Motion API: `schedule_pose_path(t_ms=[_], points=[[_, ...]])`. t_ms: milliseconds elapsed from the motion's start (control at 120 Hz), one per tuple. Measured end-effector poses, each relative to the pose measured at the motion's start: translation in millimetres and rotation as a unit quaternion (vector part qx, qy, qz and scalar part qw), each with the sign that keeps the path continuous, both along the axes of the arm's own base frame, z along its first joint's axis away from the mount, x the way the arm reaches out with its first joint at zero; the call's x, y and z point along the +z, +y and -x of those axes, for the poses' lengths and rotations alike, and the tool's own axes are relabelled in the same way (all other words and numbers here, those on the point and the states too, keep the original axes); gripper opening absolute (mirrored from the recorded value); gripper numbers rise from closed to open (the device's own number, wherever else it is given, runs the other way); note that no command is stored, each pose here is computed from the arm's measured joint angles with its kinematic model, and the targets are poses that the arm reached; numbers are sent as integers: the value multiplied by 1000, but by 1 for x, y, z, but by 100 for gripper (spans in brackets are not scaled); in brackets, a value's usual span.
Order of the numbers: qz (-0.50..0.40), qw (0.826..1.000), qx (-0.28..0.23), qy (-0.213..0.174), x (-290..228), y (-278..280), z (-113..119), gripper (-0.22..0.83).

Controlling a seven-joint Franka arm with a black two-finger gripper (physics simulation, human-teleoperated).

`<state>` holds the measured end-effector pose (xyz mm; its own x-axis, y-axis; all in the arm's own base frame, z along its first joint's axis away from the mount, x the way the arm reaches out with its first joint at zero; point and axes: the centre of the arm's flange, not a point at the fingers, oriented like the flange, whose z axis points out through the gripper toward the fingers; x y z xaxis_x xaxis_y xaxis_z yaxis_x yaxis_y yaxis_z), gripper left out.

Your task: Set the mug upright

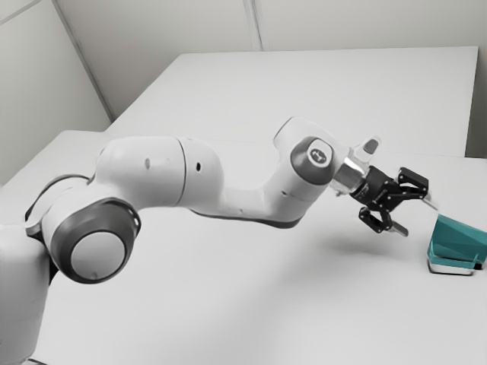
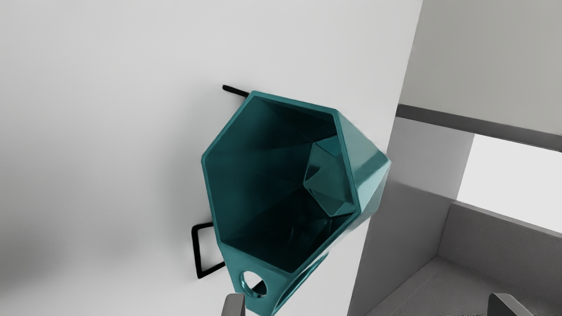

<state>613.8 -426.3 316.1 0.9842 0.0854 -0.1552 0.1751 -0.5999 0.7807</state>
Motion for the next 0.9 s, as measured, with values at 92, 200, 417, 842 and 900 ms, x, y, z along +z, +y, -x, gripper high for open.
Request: schedule_pose_path(t_ms=[92,200,417,842,900], points=[[10,1000,-7,-29,0,-12,-6,62],[15,999,-14,-43,-9,-17,-8,62],[24,995,-53,-78,-14,-26,-10,62],[63,990,-74,-106,-42,-53,-8,59],[71,989,-75,-106,-41,-54,-7,50]])
